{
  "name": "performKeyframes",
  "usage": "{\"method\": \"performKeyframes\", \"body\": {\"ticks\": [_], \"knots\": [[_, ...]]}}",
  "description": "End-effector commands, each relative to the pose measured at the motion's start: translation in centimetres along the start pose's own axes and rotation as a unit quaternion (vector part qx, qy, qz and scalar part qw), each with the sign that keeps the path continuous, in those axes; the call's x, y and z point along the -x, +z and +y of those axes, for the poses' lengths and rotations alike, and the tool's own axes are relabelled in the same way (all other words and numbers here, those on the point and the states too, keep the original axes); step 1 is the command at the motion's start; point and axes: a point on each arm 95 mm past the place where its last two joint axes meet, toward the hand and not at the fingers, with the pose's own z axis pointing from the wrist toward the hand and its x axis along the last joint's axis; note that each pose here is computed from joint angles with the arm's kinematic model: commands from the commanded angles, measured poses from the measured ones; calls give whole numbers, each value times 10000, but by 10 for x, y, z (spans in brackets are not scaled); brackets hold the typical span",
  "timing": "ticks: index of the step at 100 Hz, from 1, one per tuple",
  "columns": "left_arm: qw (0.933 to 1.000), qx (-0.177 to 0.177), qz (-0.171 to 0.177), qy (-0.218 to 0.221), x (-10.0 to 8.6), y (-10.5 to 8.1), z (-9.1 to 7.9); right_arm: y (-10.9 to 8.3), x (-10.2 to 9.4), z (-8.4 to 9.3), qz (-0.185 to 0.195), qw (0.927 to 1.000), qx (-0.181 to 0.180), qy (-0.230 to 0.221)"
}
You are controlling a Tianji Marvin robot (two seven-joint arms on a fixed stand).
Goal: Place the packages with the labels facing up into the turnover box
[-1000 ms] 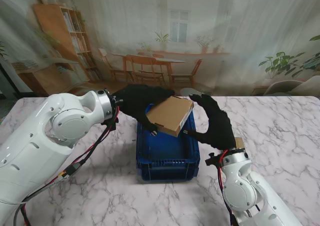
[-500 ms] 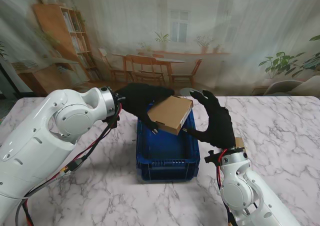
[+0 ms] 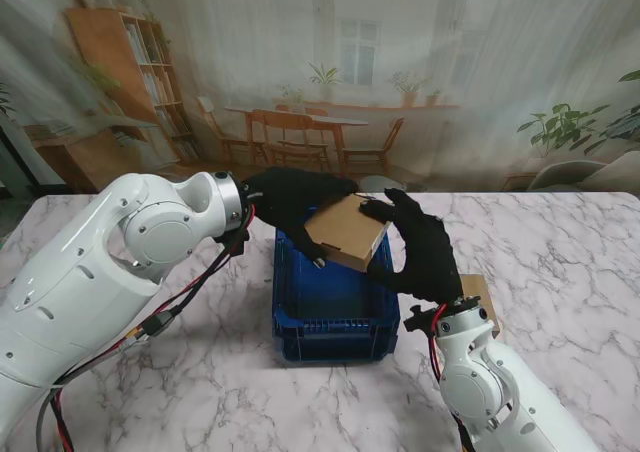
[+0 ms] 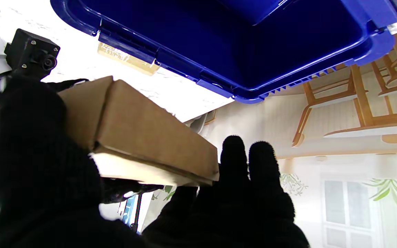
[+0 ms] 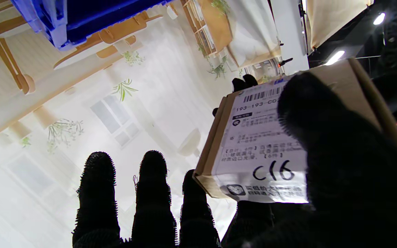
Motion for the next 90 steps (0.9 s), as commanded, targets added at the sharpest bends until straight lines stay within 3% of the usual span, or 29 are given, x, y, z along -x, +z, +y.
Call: {"method": "performKeyframes", "body": {"ticks": [1,61,73,90], "knots": [[10000,58,8,-42,-1,4,-1,0,-1,-3,72,10000,-19,-8],[9988,333,-29,-351,3,18,12,5,-7,-5,47,9973,429,599],[9983,167,-105,-553,6,16,13,4,-5,-4,84,9968,489,630],[9973,-366,-314,-551,13,5,11,6,-4,-3,-45,9961,575,666]]}}
